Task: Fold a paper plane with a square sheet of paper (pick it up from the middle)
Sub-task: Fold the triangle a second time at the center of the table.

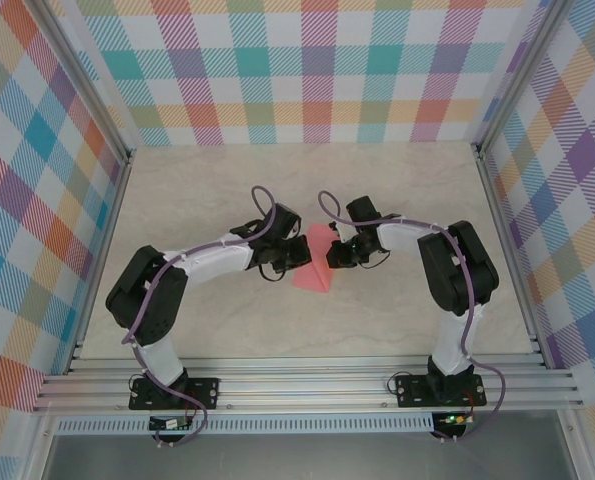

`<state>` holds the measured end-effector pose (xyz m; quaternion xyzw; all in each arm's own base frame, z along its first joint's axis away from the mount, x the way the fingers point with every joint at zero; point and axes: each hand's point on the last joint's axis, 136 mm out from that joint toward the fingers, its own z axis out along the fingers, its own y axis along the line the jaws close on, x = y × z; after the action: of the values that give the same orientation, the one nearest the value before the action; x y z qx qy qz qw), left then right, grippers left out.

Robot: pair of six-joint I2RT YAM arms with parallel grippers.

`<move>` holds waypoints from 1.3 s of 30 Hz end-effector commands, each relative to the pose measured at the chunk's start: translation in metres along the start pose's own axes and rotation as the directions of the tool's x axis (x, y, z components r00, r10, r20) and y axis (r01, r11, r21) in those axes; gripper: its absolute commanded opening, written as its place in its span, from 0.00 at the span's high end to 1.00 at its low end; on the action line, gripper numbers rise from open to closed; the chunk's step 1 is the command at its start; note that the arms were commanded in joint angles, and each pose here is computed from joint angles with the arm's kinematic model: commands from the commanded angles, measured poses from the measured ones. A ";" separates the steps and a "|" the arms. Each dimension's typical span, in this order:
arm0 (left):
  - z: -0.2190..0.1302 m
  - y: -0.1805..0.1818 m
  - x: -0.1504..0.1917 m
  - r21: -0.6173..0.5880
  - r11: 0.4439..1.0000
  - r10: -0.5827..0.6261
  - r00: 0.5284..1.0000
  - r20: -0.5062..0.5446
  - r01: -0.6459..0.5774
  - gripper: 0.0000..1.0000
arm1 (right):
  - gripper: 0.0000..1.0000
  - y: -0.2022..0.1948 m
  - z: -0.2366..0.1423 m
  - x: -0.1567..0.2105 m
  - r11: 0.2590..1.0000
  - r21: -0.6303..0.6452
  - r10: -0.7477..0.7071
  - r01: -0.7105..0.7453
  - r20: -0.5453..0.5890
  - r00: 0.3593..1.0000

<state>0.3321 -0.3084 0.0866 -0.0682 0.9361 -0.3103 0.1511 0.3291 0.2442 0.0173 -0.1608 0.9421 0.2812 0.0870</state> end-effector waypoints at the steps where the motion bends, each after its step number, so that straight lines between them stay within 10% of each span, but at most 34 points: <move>1: 0.012 -0.025 -0.016 0.153 0.987 -0.055 0.999 -0.002 0.054 1.00 | 0.94 -0.009 0.008 0.004 1.000 0.018 -0.001 0.002 -0.029 1.000; 39: 0.062 0.013 0.003 0.118 0.984 -0.125 0.989 -0.083 0.134 1.00 | 0.94 -0.010 0.007 0.005 1.000 0.029 -0.002 0.003 -0.033 0.999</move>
<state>0.3498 -0.3345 0.0451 -0.1105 0.9088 -0.3875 0.1083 0.3291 0.2442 0.0171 -0.1621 0.9422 0.2806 0.0850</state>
